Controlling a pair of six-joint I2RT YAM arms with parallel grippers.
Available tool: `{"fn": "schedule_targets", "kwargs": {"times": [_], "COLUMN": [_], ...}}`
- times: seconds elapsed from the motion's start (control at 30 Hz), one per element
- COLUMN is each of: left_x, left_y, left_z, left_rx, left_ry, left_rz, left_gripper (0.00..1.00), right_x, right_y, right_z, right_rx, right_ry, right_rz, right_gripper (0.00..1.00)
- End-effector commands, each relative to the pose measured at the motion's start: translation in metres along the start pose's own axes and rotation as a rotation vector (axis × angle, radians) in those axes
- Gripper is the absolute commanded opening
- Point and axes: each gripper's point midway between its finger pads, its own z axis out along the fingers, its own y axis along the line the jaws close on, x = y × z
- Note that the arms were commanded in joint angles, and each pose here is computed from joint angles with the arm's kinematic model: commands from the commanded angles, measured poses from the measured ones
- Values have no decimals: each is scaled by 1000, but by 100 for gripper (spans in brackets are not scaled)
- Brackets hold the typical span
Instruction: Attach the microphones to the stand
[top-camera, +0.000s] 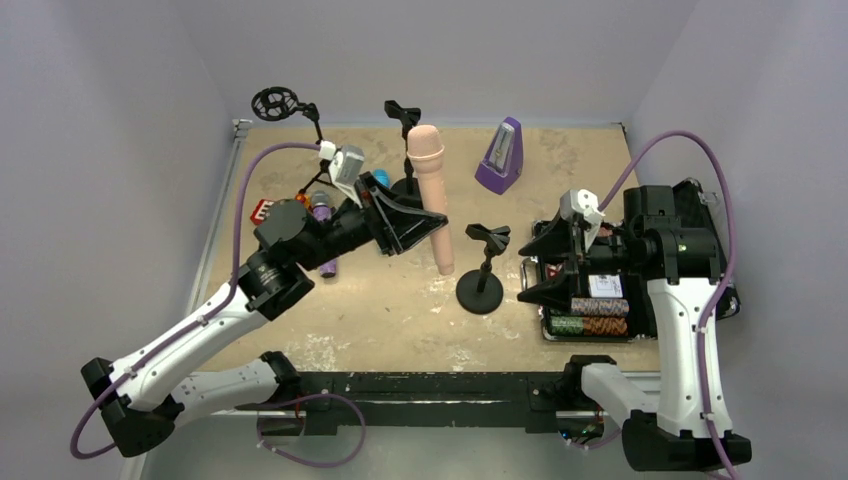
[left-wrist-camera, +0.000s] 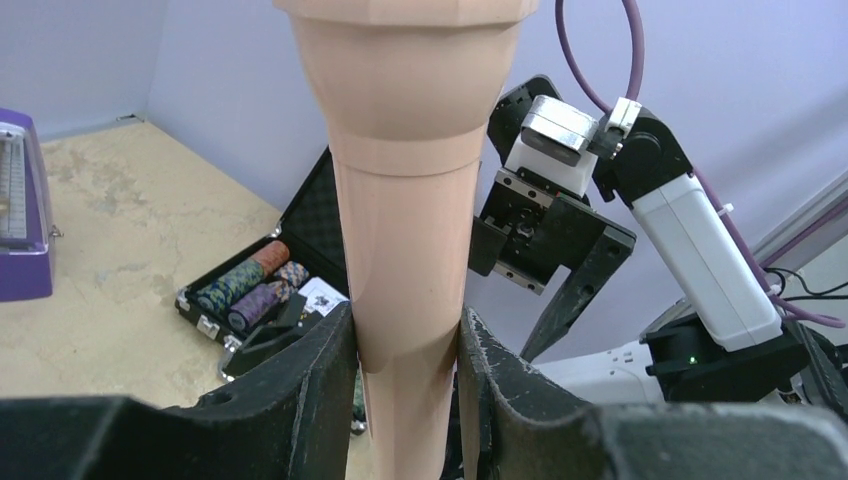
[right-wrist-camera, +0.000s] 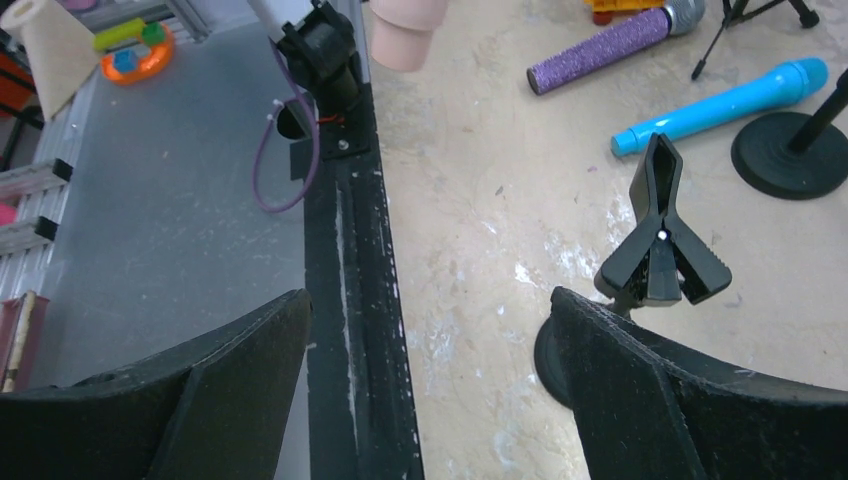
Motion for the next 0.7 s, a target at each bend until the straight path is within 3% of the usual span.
{"fn": "schedule_targets", "kwargs": {"times": [0.0, 0.4, 0.67], "left_x": [-48, -23, -14], "left_y": [-28, -40, -45], "left_z": [19, 85, 103], "left_rx": [85, 109, 115], "left_ry": [-159, -127, -133], "left_rz": [40, 34, 26], "left_gripper": [0, 0, 0], "right_x": [-29, -64, -64], "right_y": [9, -2, -7], "right_z": [1, 13, 23], "right_rx": [-68, -158, -176], "right_ry": [-97, -133, -154], "right_rz": [-2, 113, 174], "right_gripper": [93, 93, 91]}}
